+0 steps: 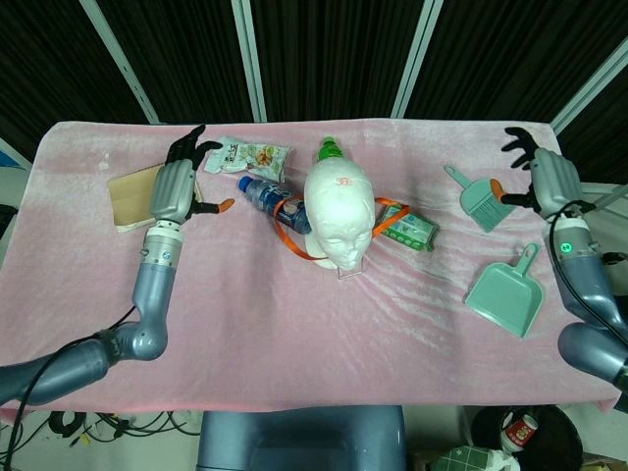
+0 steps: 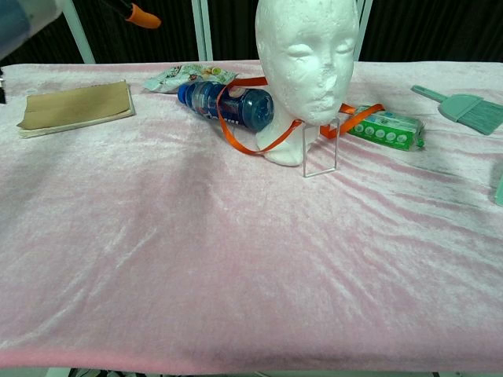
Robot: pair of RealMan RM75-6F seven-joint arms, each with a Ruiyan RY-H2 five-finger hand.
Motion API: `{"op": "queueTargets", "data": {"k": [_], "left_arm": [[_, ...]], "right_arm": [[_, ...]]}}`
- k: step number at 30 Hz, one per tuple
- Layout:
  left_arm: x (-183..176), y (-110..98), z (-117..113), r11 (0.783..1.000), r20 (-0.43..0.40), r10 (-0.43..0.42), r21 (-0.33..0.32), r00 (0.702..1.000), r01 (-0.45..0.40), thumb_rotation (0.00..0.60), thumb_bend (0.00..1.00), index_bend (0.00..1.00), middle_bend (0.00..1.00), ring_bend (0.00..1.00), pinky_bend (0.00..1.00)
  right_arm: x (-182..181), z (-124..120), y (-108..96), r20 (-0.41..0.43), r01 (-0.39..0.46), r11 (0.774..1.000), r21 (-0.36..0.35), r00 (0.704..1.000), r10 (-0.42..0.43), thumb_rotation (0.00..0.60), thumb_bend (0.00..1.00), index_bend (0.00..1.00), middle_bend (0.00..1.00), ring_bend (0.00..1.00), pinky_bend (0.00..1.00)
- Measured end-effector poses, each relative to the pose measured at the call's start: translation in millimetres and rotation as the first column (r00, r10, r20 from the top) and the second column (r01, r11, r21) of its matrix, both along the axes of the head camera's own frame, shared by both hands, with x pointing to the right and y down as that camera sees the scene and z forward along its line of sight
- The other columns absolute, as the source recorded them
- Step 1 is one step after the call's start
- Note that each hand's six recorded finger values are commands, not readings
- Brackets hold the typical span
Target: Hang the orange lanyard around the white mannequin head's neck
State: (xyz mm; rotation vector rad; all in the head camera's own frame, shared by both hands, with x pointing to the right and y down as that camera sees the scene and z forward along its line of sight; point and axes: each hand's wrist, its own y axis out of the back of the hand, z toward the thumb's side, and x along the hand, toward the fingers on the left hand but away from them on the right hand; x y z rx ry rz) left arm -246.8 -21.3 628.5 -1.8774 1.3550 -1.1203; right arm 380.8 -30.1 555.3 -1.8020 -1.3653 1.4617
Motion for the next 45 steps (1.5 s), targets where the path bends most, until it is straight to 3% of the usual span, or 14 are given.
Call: {"op": "queueTargets", "data": {"k": [5,13,18,27,34,39,45], "left_arm": [[-46.2,25.4,-22.5,1.000,0.100,0.004,-0.008,0.995,-0.004,0.600,0.04,0.24,0.02,0.00,0.00],[-133.9,97.5,-41.9,0.997,0.272,-0.018,-0.063,0.962,0.036,0.600,0.04,0.23,0.02,0.00,0.00],[-164.0,146.4,-43.6,0.994,0.282,-0.021,-0.097,0.959,0.050,0.600,0.04,0.23,0.02,0.00,0.00],[-210.3,203.0,-48.9,0.989,0.266,-0.082,-0.096,0.960,0.112,0.600,0.04,0.23,0.02,0.00,0.00],[-217.6,217.6,-48.1,0.989,0.248,-0.082,-0.101,0.965,0.110,0.600,0.04,0.23,0.02,0.00,0.00],[-221.1,220.5,-52.9,0.989,0.250,-0.097,-0.084,0.963,0.121,0.600,0.05,0.23,0.02,0.00,0.00],[-221.7,221.9,-51.9,0.988,0.253,-0.104,-0.088,0.962,0.130,0.600,0.05,0.23,0.02,0.00,0.00]], "right_arm": [[30.7,1.1,43.4,-0.045,-0.049,0.997,-0.062,0.998,0.047,0.600,0.44,0.16,0.52,0.61,0.63],[50.1,10.9,101.9,-0.043,-0.081,0.987,-0.135,0.996,0.076,0.600,0.52,0.20,0.65,0.73,0.71],[44.2,26.9,130.8,-0.003,-0.065,0.980,-0.189,0.998,0.066,0.600,0.54,0.20,0.66,0.75,0.72],[12.0,58.9,172.9,0.107,-0.007,0.946,-0.323,0.993,0.044,0.600,0.57,0.23,0.76,0.83,0.80],[-21.6,83.8,190.1,0.219,0.032,0.906,-0.421,0.973,0.068,0.600,0.60,0.23,0.77,0.84,0.81],[-38.6,100.6,186.1,0.265,0.050,0.888,-0.456,0.961,0.081,0.600,0.62,0.23,0.79,0.86,0.82],[-58.1,116.5,178.5,0.320,0.062,0.850,-0.523,0.939,0.128,0.600,0.63,0.23,0.80,0.87,0.82]]}}
